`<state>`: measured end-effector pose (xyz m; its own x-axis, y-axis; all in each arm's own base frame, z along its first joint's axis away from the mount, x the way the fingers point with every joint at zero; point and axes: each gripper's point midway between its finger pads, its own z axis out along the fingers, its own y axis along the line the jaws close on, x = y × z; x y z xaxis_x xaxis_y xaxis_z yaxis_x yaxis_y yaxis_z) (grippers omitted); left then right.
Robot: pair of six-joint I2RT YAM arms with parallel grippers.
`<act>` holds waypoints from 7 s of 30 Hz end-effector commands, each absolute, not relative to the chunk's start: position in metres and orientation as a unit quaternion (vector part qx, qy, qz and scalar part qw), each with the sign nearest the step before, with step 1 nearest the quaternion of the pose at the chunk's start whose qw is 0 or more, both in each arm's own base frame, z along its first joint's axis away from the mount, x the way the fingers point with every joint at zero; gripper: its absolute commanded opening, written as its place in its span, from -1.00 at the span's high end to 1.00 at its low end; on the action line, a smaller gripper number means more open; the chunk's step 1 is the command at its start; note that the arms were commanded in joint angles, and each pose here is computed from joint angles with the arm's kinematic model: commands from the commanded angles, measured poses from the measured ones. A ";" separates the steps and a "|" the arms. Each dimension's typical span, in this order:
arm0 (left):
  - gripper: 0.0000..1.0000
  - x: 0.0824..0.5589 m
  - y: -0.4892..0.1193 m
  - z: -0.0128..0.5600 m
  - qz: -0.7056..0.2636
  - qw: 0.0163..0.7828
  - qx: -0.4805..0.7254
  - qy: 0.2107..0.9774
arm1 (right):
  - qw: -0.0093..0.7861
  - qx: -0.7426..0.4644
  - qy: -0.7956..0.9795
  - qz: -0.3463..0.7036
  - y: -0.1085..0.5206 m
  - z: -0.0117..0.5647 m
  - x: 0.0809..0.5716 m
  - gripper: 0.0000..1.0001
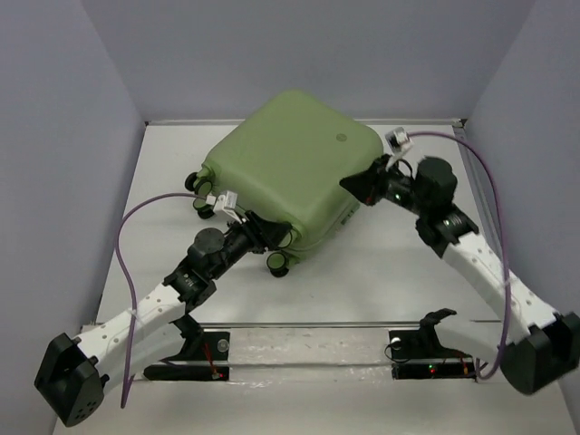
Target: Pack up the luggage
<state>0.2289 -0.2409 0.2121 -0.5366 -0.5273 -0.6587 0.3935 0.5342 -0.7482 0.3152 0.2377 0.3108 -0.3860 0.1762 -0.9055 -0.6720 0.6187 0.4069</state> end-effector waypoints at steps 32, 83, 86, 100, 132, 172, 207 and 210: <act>0.88 0.232 -0.238 0.210 -0.479 0.485 -0.077 0.728 | 0.546 -0.250 0.707 0.373 0.236 0.152 0.297 -0.04; 0.88 0.295 -0.312 0.339 -0.562 0.458 -0.006 0.688 | 0.562 -0.159 0.600 0.546 0.433 0.176 0.137 0.86; 0.88 0.299 -0.312 0.322 -0.553 0.450 -0.017 0.701 | 0.540 -0.152 0.612 0.557 0.431 0.157 0.132 0.86; -0.94 0.335 -0.201 0.285 -0.301 0.539 -0.032 0.786 | 0.510 -0.128 0.698 0.486 0.369 0.133 0.136 0.86; -0.85 0.354 -0.055 0.218 -0.098 0.505 -0.036 0.857 | 0.482 -0.161 0.725 0.465 0.342 0.125 0.144 0.86; 0.88 0.356 -0.109 0.195 -0.149 0.473 0.050 0.867 | 0.510 -0.132 0.731 0.433 0.296 0.147 0.196 0.86; -0.41 0.279 -0.236 0.154 -0.350 0.318 0.152 0.868 | 0.580 -0.042 0.720 0.380 0.243 0.165 0.259 0.86; 0.54 0.281 -0.240 0.170 -0.368 0.340 0.148 0.853 | 0.595 -0.024 0.702 0.391 0.267 0.170 0.250 0.86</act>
<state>0.3387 -0.1879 0.1831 -0.5868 -0.0694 -0.8068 0.3709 0.8627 -0.3439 0.2571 0.2155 0.1072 -0.4376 0.3071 -0.8451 -0.3671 0.7970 0.4797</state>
